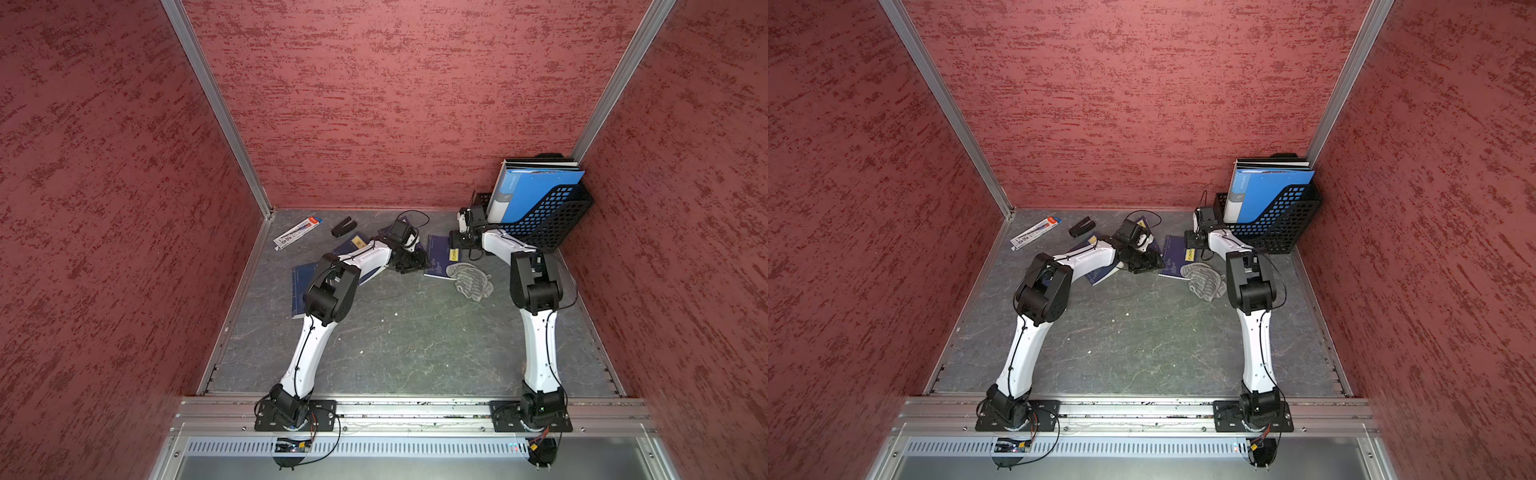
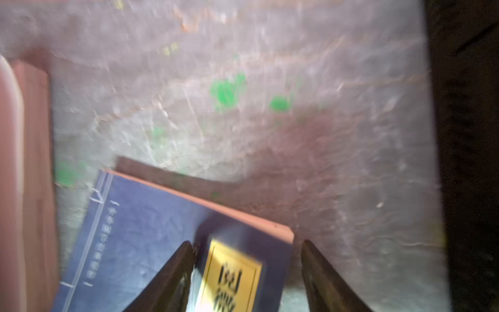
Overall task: Wipe the cover of the book
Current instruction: Move the book to the center of the board, then pick up the cleaning item at the center of the board, then wipe the dirt from the cover of the book.
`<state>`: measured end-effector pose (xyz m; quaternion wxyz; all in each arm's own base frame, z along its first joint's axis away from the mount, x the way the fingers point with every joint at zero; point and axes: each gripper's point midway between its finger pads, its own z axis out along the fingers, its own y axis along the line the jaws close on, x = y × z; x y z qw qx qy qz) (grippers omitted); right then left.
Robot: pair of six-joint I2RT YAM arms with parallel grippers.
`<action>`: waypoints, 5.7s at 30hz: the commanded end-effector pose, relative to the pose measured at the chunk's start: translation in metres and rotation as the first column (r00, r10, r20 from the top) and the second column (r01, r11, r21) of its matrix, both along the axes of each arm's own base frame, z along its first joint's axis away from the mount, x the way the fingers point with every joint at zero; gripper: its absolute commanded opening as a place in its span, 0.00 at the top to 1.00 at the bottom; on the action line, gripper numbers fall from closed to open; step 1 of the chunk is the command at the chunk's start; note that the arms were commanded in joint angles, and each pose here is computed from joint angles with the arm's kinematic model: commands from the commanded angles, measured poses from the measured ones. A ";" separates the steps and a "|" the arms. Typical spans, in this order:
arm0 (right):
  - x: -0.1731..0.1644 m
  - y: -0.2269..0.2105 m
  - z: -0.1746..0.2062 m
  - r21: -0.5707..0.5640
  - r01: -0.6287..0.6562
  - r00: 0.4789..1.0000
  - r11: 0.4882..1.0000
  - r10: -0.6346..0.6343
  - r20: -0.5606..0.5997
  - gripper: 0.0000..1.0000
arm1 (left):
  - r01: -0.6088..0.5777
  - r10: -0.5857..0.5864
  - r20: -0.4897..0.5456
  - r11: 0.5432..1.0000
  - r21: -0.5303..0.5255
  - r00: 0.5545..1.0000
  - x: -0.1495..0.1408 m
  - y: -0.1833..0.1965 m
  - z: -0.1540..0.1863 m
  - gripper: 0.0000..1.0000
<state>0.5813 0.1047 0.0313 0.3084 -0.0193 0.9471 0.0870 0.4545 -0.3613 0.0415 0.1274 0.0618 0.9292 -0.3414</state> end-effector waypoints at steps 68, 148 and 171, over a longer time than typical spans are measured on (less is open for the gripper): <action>-0.305 0.068 0.076 0.110 -0.036 0.997 0.993 0.043 -0.061 0.31 | -0.043 0.045 -0.036 0.997 0.071 0.998 -0.219 0.073 0.025 0.63; -0.230 0.128 0.005 0.128 -0.078 0.990 0.989 0.092 -0.106 0.86 | -0.198 0.184 0.149 0.976 0.086 0.972 -0.185 0.174 0.089 0.05; -0.317 0.106 -0.040 0.052 -0.056 0.963 0.997 0.068 -0.262 0.88 | -0.247 0.233 0.147 0.966 0.078 0.961 -0.171 0.205 0.091 0.03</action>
